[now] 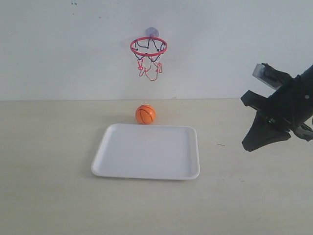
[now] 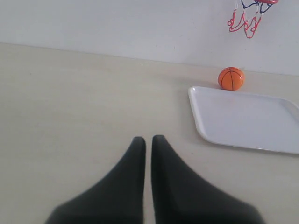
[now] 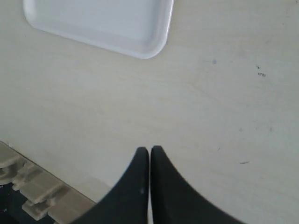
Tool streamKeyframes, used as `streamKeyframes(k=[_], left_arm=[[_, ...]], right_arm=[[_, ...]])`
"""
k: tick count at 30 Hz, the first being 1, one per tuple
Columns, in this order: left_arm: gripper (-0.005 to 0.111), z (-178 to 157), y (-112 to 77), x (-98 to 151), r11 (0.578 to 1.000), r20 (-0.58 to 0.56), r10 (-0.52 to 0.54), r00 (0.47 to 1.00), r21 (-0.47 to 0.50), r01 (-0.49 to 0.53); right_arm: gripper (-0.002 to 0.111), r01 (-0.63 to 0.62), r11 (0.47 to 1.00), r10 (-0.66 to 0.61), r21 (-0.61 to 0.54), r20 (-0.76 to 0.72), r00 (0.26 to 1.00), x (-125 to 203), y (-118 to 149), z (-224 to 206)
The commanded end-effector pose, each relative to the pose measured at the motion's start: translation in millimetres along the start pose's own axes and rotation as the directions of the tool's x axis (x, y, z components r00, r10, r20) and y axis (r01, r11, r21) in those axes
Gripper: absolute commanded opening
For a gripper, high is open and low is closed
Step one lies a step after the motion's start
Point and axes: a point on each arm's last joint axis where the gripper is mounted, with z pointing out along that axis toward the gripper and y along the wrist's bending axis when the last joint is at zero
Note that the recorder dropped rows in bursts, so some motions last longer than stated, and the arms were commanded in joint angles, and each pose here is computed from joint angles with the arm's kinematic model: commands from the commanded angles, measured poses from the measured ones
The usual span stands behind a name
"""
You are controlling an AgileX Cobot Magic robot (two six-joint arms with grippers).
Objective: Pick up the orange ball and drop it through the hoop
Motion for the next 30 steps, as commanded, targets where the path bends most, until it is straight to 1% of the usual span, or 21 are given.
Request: streamKeyframes(k=[1,4,7,10,13,15,17,18,20,22,24,26,28,30], left_arm=[[0.004,-0.4,-0.2,-1.7,1.000,0.013,-0.006,1.000,0.000,0.006],[0.004,-0.4,-0.2,-1.7,1.000,0.013,-0.006,1.000,0.000,0.006],[0.004,-0.4,-0.2,-1.7,1.000,0.013,-0.006,1.000,0.000,0.006],[0.004,-0.4,-0.2,-1.7,1.000,0.013,-0.006,1.000,0.000,0.006],[0.004,-0.4,-0.2,-1.7,1.000,0.013,-0.006,1.000,0.000,0.006],[0.004,-0.4,-0.2,-1.7,1.000,0.013,-0.006,1.000,0.000,0.006],[0.004,-0.4,-0.2,-1.7,1.000,0.013,-0.006,1.000,0.000,0.006],[0.004,-0.4,-0.2,-1.7,1.000,0.013,-0.006,1.000,0.000,0.006],[0.004,-0.4,-0.2,-1.7,1.000,0.013,-0.006,1.000,0.000,0.006],[0.004,-0.4,-0.2,-1.7,1.000,0.013,-0.006,1.000,0.000,0.006],[0.004,-0.4,-0.2,-1.7,1.000,0.013,-0.006,1.000,0.000,0.006],[0.004,-0.4,-0.2,-1.7,1.000,0.013,-0.006,1.000,0.000,0.006],[0.004,-0.4,-0.2,-1.7,1.000,0.013,-0.006,1.000,0.000,0.006],[0.004,-0.4,-0.2,-1.7,1.000,0.013,-0.006,1.000,0.000,0.006]], right_arm=[[0.000,0.052,0.998,-0.055,0.029,0.122,0.991,4.2,18.1,-26.1],[0.000,0.099,0.991,-0.123,0.090,0.306,0.944,8.6,38.2,-58.0],[0.000,0.139,0.977,-0.201,0.160,0.497,0.844,20.1,62.6,-96.1],[0.000,0.156,0.962,-0.268,0.225,0.657,0.705,35.4,84.8,-131.7],[0.000,0.155,0.944,-0.329,0.291,0.787,0.522,55.2,105.9,-167.3],[0.000,0.156,0.920,-0.393,0.360,0.842,0.369,73.6,120.7,-192.2],[0.000,0.162,0.896,-0.443,0.414,0.856,0.265,96.1,134.1,-210.4],[0.000,0.169,0.872,-0.488,0.459,0.841,0.234,107.6,138.9,-216.2],[0.000,0.178,0.832,-0.553,0.525,0.808,0.202,127.2,145.9,-223.3],[0.000,0.170,0.812,-0.583,0.559,0.794,0.173,145.8,147.7,-224.4],[0.000,0.147,0.806,-0.591,0.573,0.793,0.148,159.2,141.2,-216.4],[0.000,0.096,0.810,-0.587,0.579,0.802,0.110,170.0,128.3,-204.0],[0.000,0.035,0.820,-0.573,0.572,0.816,0.079,185.6,108.9,-183.2],[0.000,-0.016,0.844,-0.535,0.536,0.844,0.041,206.0,90.2,-160.8]])
